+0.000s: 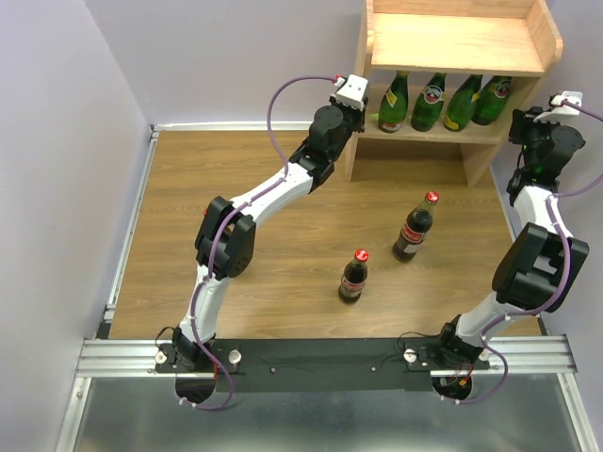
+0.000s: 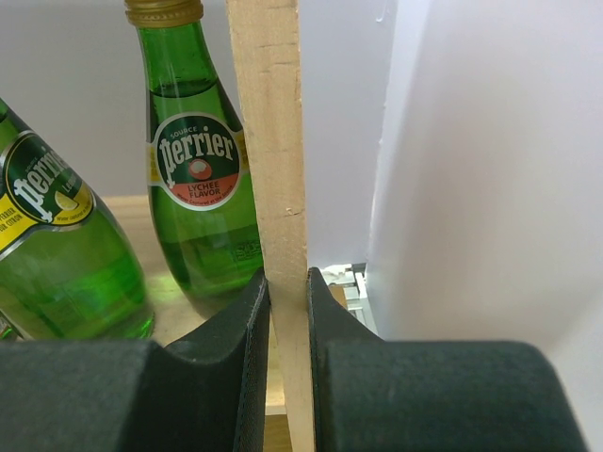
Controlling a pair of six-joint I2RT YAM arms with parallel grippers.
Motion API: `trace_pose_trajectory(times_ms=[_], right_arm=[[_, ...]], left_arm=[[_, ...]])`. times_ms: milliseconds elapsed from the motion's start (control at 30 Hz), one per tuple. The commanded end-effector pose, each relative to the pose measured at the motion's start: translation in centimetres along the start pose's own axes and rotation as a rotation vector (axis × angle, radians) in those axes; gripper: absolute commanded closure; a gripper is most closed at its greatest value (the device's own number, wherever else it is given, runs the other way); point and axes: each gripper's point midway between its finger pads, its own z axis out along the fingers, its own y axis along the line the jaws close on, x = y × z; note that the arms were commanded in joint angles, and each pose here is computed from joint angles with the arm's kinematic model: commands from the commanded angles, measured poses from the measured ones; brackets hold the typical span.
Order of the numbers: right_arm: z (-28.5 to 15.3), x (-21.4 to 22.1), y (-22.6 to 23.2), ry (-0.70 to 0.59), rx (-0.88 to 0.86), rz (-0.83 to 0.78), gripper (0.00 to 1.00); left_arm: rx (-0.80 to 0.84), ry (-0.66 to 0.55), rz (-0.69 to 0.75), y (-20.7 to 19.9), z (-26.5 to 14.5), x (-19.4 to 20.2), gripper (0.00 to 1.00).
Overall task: Place and organize the beverage onto the shelf
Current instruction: Move the shelf to the center of the board.
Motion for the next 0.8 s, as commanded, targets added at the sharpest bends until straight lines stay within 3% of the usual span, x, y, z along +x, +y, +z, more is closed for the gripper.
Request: trace_pose_trajectory(times_ms=[0, 767], right_arm=[[-0.5, -1.8, 2.8, -0.030, -0.074, 0.040, 1.00], [-2.8, -2.4, 3.9, -0.027, -0.080, 0.053, 0.99]], left_arm=[[0.024, -0.079, -0.018, -0.2, -1.1, -5.0, 0.96], [0.047, -0.087, -0.033, -0.8, -3.7, -5.5, 0.97]])
